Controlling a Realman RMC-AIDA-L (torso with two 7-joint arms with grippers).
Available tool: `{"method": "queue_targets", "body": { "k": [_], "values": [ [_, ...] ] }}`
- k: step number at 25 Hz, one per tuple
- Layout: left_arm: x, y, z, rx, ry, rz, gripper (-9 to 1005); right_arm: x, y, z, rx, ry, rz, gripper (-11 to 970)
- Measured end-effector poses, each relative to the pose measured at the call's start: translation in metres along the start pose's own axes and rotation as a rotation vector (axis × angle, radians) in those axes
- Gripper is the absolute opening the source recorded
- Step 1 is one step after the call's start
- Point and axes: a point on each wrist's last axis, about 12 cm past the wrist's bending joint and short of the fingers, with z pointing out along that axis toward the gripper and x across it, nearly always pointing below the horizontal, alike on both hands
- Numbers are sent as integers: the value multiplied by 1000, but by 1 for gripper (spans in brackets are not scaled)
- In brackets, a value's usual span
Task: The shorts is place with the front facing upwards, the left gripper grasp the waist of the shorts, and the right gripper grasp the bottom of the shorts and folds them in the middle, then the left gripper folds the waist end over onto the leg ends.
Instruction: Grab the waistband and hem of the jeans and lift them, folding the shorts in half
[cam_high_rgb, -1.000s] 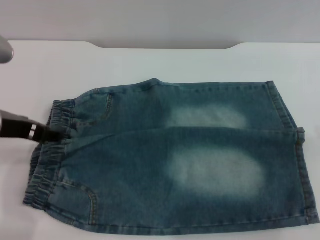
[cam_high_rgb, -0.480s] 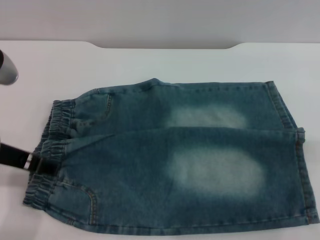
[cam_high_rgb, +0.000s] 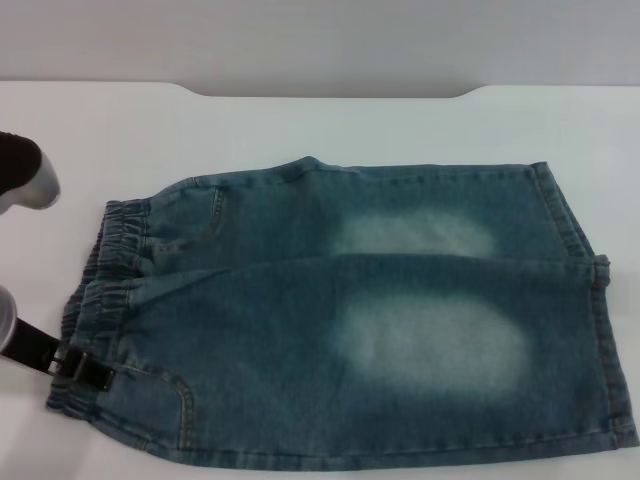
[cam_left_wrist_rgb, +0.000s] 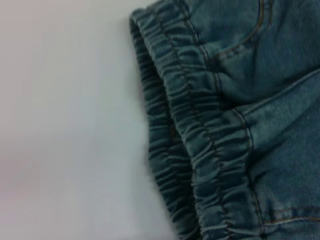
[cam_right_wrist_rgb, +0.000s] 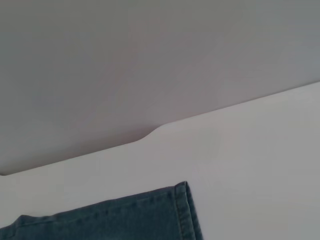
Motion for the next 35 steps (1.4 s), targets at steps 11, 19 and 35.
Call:
{"method": "queue_targets", "body": {
  "k": [11,19,35],
  "values": [
    [-5,-5,12,10,47,-2,857,-3,0,-1,5,-11,-9,669],
    [-2,-2,12,38,76,-33,800,-12,6,-11,15,-51,-40,668],
    [-3,-2,14,41,76,-24,167,-11,8,-11,7,-42,-42,669]
  ]
}}
